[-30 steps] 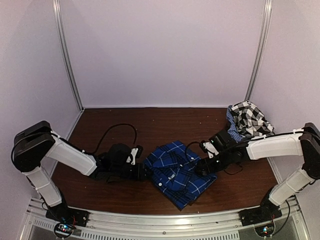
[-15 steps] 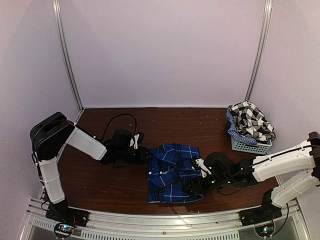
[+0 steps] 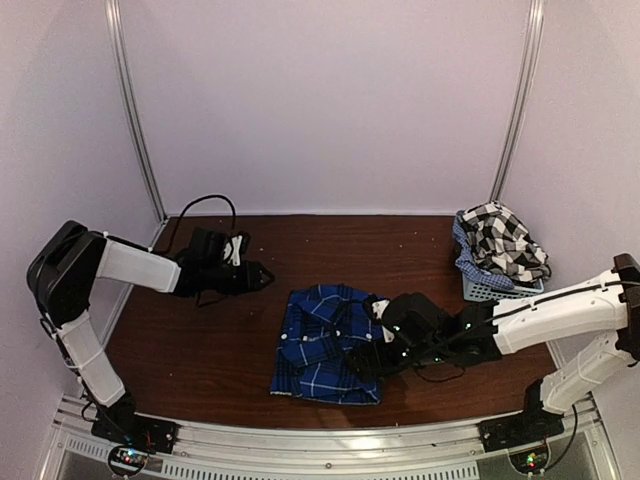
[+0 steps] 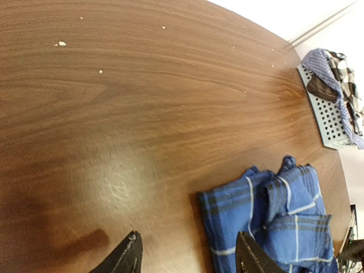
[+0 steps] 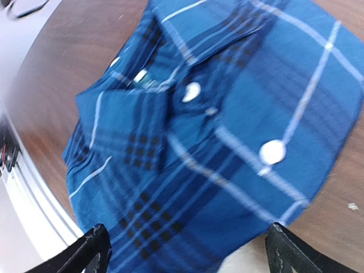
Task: Fold and stack the long sleeve shirts
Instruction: Rotate the square-folded shirt at the center of the board.
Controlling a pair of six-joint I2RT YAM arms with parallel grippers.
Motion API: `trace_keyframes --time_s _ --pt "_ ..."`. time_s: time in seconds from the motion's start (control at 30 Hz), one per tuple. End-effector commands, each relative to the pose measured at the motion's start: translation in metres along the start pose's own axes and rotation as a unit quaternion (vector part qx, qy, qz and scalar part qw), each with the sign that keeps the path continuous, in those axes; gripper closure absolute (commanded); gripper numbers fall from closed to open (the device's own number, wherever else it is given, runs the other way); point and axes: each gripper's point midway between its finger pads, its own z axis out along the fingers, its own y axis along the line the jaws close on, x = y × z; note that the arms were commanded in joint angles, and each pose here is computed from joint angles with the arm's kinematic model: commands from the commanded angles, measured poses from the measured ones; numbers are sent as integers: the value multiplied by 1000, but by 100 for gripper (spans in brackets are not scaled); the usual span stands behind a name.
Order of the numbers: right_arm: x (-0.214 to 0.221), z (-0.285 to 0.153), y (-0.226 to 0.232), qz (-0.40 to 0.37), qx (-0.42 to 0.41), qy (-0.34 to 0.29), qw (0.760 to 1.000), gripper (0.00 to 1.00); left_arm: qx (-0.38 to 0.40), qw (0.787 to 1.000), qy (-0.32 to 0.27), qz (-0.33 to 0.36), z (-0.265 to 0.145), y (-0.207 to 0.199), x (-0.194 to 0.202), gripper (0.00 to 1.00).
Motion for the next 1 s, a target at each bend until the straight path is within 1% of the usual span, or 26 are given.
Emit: trace_keyframes --time_s 0.0,0.13,0.27,0.33,0.43,0.57,0.63,0.73,0.77,0.87,0.97 --pt "-17 -12 -20 -22 28 -8 999 4 2 999 -11 35 -32 -12 15 42" --pt "1 -2 -19 -21 17 28 999 5 0 999 -26 23 -57 -11 26 40" --pt "26 7 -15 -3 -9 52 999 9 -11 999 -43 26 -78 -12 27 40" --pt "36 11 -6 -1 -25 60 998 12 -21 998 -47 32 -87 -11 25 39" --pt "48 20 7 -6 -36 74 997 20 -33 997 -56 43 -100 -12 22 39" --pt "59 41 35 -26 -49 90 994 23 -49 996 -63 49 -115 -11 21 39" --pt "59 53 59 -35 -68 94 993 21 -55 995 -69 50 -122 -11 20 39" --pt "53 72 100 -62 -96 99 988 14 -73 994 -70 49 -133 -6 22 39" --pt "39 76 125 -72 -115 88 987 12 -82 993 -71 48 -137 -4 23 39" --pt "22 87 171 -99 -155 80 980 8 -110 990 -73 46 -147 6 26 39" --pt "9 89 190 -117 -169 71 976 4 -130 988 -75 42 -155 12 29 38"
